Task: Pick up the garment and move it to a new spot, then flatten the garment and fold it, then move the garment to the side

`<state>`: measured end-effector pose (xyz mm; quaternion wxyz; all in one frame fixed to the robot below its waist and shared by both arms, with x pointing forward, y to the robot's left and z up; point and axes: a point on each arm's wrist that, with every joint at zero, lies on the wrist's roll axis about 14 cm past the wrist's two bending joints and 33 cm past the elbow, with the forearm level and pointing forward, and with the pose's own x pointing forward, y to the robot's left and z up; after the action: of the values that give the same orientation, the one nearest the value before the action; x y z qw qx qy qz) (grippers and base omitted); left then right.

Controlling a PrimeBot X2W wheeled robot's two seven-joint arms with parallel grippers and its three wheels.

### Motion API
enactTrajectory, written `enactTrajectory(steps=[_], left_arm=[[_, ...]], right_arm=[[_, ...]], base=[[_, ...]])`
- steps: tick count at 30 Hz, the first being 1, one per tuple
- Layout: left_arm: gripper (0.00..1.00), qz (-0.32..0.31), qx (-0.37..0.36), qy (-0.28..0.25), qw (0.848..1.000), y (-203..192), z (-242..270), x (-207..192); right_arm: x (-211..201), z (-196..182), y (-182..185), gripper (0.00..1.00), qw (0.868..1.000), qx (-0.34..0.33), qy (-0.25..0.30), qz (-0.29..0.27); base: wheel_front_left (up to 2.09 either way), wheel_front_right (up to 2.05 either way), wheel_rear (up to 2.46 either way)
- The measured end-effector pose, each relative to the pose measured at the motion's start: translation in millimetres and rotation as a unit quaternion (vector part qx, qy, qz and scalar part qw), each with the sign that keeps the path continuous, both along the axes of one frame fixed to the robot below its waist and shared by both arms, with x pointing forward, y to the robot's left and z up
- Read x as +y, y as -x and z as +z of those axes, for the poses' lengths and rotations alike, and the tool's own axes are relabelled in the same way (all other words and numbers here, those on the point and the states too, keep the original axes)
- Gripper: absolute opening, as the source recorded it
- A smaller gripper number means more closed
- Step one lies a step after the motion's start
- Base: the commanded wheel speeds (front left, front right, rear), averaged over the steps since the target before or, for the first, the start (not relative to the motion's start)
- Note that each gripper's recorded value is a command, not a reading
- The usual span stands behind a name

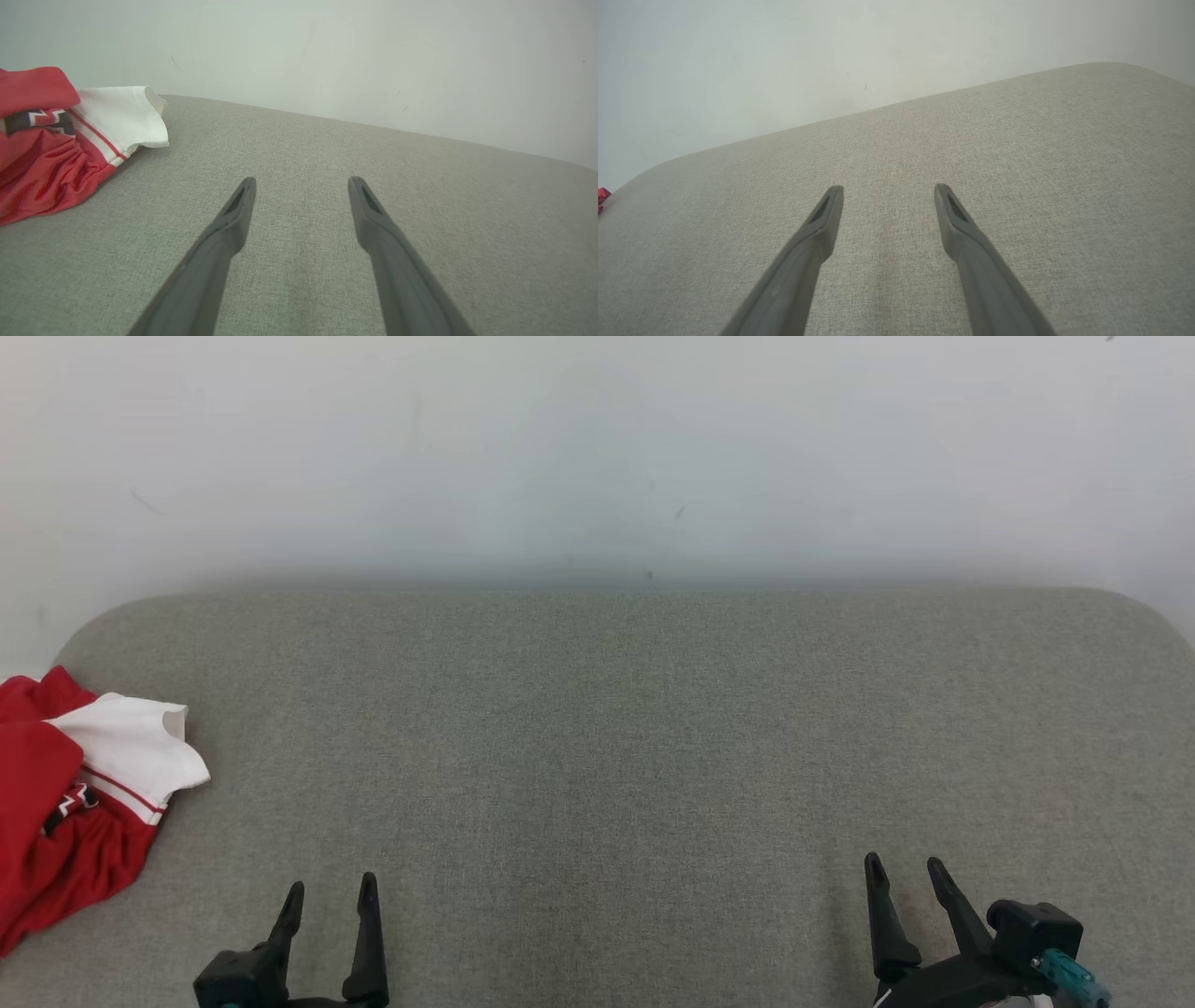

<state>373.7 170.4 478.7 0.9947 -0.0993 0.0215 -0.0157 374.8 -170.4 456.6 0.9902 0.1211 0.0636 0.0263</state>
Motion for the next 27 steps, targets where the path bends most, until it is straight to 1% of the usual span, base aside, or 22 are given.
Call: enactTrajectory(steps=[12,27], left_arm=[[1.0,-0.007,-0.006,-0.038,0.999,1.2,-0.9,-1.4],[1.0,-0.012,-0.022,-0.078,0.997,4.1,4.5,-2.0]], right_arm=[[3.3,1.4,0.4,1.0,0.999,-0.011,0.042,0.014],[10.4,5.3,-0.6,1.0,0.996,-0.025,0.077,0.032]], base=[[0.0,0.0,0.0],[0.0,0.0,0.0]])
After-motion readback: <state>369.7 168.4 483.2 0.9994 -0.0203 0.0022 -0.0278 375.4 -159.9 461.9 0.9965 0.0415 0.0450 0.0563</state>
